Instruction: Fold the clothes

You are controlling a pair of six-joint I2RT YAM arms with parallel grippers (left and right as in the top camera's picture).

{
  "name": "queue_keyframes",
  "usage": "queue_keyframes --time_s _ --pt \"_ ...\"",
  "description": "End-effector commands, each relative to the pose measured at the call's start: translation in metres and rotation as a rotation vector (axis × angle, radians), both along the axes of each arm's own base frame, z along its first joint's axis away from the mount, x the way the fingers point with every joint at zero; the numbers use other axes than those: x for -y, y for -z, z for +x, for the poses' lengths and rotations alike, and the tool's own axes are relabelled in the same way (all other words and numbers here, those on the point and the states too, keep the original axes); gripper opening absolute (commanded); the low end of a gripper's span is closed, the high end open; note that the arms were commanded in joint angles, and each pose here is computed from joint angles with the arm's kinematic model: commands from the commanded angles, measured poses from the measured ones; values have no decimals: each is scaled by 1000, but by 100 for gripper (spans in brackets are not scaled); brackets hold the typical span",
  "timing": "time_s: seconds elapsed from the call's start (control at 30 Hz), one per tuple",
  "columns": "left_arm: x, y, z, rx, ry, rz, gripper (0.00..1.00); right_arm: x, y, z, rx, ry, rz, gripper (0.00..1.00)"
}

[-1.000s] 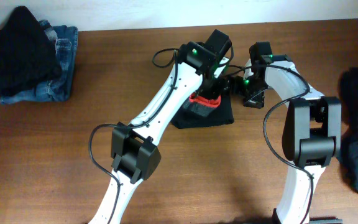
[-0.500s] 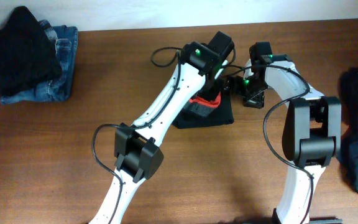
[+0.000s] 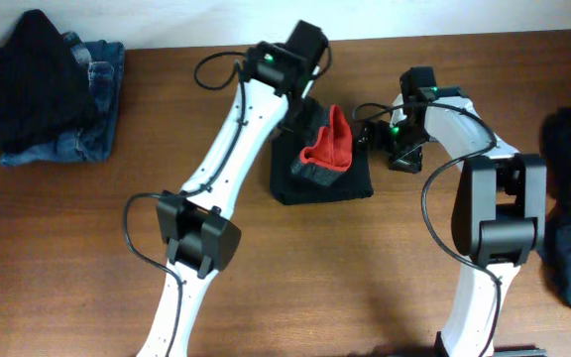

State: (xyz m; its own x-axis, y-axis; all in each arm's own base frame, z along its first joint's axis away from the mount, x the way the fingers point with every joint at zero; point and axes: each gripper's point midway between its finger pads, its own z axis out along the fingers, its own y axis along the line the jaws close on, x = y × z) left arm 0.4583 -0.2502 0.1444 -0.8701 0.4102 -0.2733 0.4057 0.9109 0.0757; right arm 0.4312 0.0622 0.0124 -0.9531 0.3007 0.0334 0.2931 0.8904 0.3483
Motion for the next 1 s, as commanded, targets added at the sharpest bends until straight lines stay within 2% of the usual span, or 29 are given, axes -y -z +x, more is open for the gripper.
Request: queue_keyframes --time_s 0.0,0.17,0.33,0.67,0.73,0.8,0.87,0.97 --pt "19 19 -4 -56 65 -52 85 30 43 -34 -199 94 18 99" --pt "34 24 -6 -82 88 -126 85 77 23 -34 -189 192 33 99" --pt "43 38 -7 -115 100 -155 85 120 15 -49 -200 242 53 99" --pt "49 83 -13 -199 105 -126 84 149 13 -67 -217 245 73 99" --pt "49 84 -14 -200 106 -125 79 149 13 -67 -214 245 71 99" --pt "50 84 -14 -202 107 -124 66 149 13 -66 -210 244 70 99" --pt "50 84 -15 -205 108 -123 59 150 13 -65 -207 244 69 99" --pt "51 84 -19 -213 112 -118 43 150 14 -64 -204 244 68 99"
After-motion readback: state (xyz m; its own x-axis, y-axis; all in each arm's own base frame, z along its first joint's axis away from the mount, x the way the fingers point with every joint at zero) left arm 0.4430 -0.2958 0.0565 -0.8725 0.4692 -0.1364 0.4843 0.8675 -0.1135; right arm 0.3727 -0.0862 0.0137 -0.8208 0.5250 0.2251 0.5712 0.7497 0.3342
